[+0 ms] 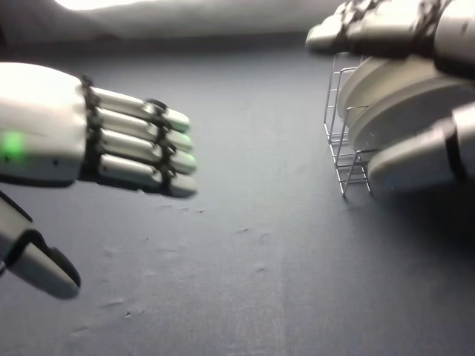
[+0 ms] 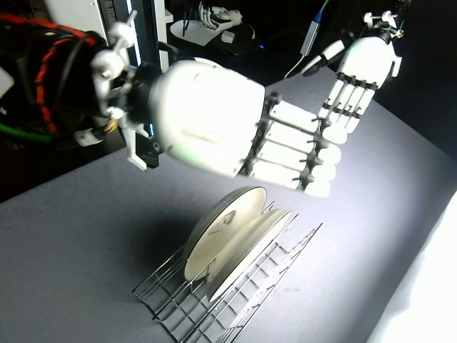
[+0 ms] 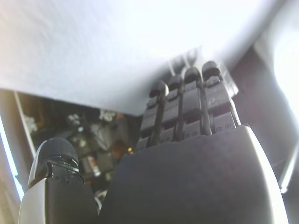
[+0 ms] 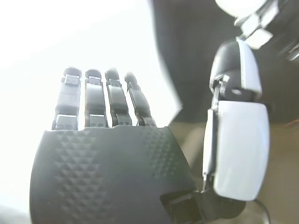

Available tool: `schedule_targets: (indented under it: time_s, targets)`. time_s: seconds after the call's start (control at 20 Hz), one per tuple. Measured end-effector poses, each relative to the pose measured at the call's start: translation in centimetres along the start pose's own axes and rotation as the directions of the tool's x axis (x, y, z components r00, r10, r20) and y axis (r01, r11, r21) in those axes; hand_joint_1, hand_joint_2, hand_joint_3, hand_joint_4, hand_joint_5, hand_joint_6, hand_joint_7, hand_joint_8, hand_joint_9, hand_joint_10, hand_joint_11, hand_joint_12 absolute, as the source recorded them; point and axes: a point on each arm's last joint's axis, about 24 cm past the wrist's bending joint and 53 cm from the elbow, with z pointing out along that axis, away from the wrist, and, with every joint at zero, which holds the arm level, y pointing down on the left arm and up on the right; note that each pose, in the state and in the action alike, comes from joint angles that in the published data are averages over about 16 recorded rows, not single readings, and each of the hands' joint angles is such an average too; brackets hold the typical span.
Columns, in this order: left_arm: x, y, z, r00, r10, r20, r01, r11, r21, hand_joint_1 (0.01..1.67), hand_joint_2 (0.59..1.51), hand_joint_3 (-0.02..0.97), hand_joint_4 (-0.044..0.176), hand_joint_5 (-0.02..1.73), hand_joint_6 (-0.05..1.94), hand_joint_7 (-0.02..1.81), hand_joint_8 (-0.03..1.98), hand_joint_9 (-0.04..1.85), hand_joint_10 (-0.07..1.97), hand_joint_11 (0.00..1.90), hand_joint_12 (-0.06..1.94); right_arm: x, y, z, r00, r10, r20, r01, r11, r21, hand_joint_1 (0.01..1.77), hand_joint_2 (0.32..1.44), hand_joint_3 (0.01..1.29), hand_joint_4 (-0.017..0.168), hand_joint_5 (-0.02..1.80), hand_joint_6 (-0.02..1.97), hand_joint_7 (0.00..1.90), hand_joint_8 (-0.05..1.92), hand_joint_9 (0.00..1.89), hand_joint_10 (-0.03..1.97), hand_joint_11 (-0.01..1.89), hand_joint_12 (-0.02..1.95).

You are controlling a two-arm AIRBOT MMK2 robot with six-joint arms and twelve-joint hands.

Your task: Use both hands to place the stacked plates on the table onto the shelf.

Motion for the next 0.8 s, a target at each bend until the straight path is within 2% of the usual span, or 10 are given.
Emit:
schedule_targets:
  time_s: [0.15, 0.25, 0.35, 0.45, 0.6, 0.8]
  targets:
    - [-0.2, -2.1, 0.9, 0.9998, 0.018, 0.005, -0.018, 0.9981, 0.059, 0.03, 1.095, 0.019, -0.002, 0.38, 0.23, 0.44, 0.24, 0.37, 0.31, 0.26, 0.49, 2.4, 1.8, 0.3, 0.979, -0.19, -0.08, 0.182, 0.978, -0.099, 0.28, 1.02, 0.01, 0.006, 0.49, 0.12, 0.52, 0.07, 0.43, 0.2, 0.17, 0.79]
    - [-0.2, -3.4, 1.5, 0.9995, 0.03, 0.008, -0.031, 0.9952, 0.093, 0.03, 1.118, 0.019, -0.002, 0.49, 0.42, 0.57, 0.43, 0.48, 0.53, 0.38, 0.72, 4.2, 2.5, 0.2, 0.942, -0.31, -0.126, 0.287, 0.943, -0.171, 0.2, 1.02, 0.01, 0.027, 0.68, 0.29, 0.73, 0.16, 0.62, 0.37, 0.31, 1.01]
    - [-0.2, -4.5, 1.9, 0.9992, 0.04, 0.009, -0.04, 0.9918, 0.121, 0.04, 1.144, 0.019, -0.002, 0.6, 0.63, 0.7, 0.66, 0.62, 0.77, 0.51, 0.96, 5.9, 3.1, -0.1, 0.896, -0.414, -0.16, 0.37, 0.896, -0.245, 0.14, 1.03, 0.01, 0.048, 0.85, 0.53, 0.92, 0.38, 0.81, 0.61, 0.49, 1.25]
    - [0.0, -5.0, 2.2, 0.9992, 0.039, 0.005, -0.039, 0.9907, 0.131, 0.06, 1.165, 0.019, -0.001, 0.73, 0.84, 0.87, 0.91, 0.79, 1.01, 0.68, 1.2, 6.9, 3.5, -0.5, 0.86, -0.48, -0.174, 0.417, 0.856, -0.306, 0.12, 1.05, 0.01, 0.069, 1.01, 0.76, 1.09, 0.61, 0.99, 0.85, 0.69, 1.46]
    - [0.3, -5.3, 2.5, 0.9993, 0.037, 0.001, -0.037, 0.9901, 0.136, 0.07, 1.187, 0.019, -0.001, 0.87, 1.06, 1.04, 1.15, 0.95, 1.26, 0.84, 1.48, 7.9, 3.8, -0.9, 0.828, -0.529, -0.184, 0.446, 0.821, -0.356, 0.11, 1.07, 0.01, 0.089, 1.19, 0.97, 1.3, 0.79, 1.19, 1.07, 0.88, 1.67]
    - [0.2, -5.5, 2.7, 0.9994, 0.035, 0.002, -0.035, 0.99, 0.136, 0.09, 1.203, 0.019, -0.001, 1.0, 1.43, 1.18, 1.56, 1.1, 1.72, 1.04, 1.86, 8.5, 4.1, -1.3, 0.8, -0.57, -0.187, 0.468, 0.787, -0.402, 0.14, 1.07, 0.01, 0.125, 1.4, 1.33, 1.52, 1.08, 1.42, 1.41, 1.19, 1.78]
